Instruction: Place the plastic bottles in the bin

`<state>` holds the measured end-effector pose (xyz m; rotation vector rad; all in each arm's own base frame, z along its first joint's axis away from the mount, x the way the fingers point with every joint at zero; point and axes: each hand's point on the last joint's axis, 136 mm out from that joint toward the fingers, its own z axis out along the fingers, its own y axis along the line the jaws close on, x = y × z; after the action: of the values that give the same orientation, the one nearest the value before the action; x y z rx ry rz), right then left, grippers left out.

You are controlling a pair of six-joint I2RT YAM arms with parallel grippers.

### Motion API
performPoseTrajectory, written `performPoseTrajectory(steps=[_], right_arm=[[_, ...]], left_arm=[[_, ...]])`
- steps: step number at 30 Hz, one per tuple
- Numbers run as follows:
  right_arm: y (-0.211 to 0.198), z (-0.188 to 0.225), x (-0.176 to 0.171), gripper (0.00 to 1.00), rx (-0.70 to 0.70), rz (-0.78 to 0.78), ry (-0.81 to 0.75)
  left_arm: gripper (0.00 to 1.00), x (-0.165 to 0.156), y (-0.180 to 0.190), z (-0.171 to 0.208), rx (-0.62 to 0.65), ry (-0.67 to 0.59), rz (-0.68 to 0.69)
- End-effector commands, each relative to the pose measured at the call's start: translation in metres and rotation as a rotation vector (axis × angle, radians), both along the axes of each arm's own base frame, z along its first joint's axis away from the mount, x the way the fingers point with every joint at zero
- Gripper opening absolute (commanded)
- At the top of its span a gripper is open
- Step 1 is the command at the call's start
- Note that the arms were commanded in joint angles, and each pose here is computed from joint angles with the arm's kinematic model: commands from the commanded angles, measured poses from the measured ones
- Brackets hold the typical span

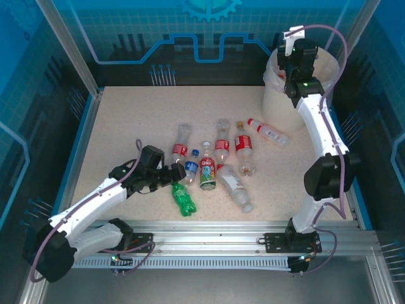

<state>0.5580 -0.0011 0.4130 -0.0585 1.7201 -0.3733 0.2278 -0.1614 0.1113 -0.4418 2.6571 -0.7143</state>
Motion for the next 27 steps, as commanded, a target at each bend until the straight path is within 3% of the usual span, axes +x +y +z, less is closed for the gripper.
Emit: performPoseTrajectory(steps=[1,9,15,27], right_arm=[[-0.018,-0.021,0.013,0.43,0.008,-0.057,0.051],[-0.033,-0.056,0.025,0.51,0.052,-0.077,0.141],[-0.042,-0.07,0.027,0.67,0.078,-0.088,0.194],[-0.041,-0.057,0.021,0.85,0.081,-0.068,0.211]], left_arm=[[0.92,-0.006,-0.007,-0.012,-0.011,0.042,-0.013],[0.89,-0.023,-0.012,-0.033,0.048,0.112,-0.033],[0.89,-0.037,-0.014,-0.048,0.084,0.165,-0.046],[0.93,-0.063,-0.014,-0.067,0.137,0.253,-0.062]])
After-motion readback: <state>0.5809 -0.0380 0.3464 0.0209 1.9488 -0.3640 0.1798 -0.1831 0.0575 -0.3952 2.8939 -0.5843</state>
